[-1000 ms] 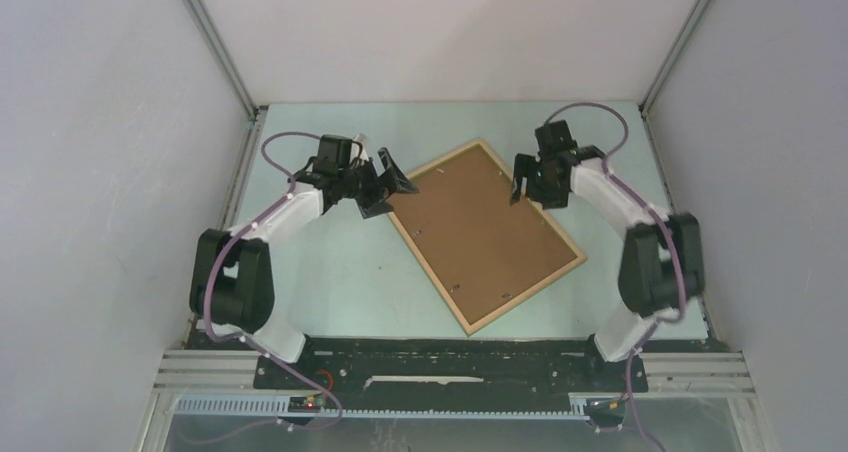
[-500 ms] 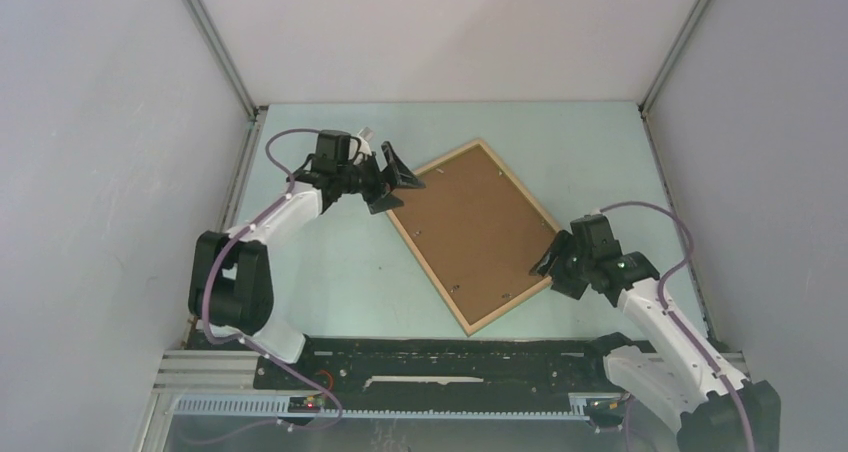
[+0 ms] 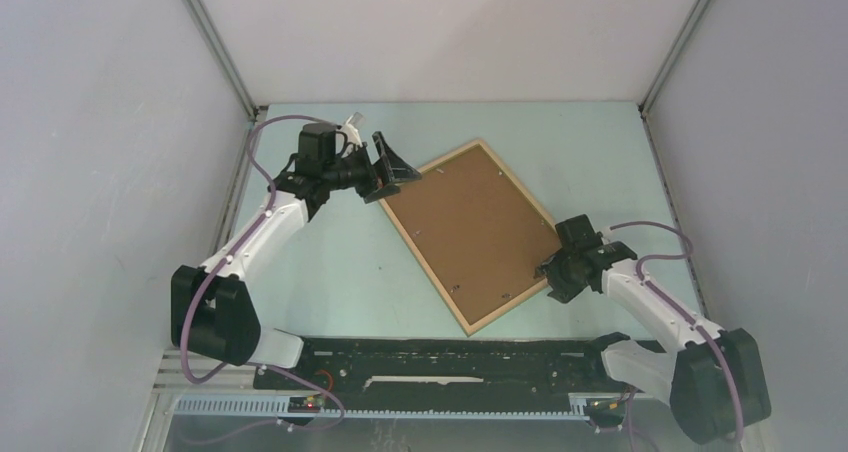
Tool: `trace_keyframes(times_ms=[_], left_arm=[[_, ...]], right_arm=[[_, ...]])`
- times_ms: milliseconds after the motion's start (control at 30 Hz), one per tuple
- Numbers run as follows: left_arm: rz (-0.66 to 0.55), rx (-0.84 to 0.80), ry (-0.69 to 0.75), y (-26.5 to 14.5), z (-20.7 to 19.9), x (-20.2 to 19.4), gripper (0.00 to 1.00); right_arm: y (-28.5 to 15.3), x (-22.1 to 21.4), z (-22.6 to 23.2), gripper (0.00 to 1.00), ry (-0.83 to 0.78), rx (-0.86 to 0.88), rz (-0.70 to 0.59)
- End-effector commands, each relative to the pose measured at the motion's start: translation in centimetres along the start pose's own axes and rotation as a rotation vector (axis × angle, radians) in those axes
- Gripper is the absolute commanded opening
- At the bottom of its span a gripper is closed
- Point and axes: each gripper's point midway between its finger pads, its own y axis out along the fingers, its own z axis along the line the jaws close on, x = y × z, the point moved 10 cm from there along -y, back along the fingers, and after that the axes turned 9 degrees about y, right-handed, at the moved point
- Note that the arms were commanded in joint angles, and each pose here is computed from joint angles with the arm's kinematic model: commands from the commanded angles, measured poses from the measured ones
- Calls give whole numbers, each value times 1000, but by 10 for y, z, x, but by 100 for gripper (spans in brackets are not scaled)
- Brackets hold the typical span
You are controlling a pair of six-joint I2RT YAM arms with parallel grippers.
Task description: Put the photo into the frame
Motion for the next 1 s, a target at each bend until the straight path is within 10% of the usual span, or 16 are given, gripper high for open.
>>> trace_keyframes(times_ms=[0,233,433,967], left_arm=[[-26,-58,51,-7,-10,4,100],[-28,-53,50,-6,-9,4,100],[-24,-49,45,-5,-8,4,100],[-24,-35,34,-2,-3,2,100]], right_arm=[[14,1,7,54,44,-6,-48],[36,1,8,33,-20,-67,-94],[48,-3,34,0,-409,63,47],[85,52,134,0,-950,-67,44]])
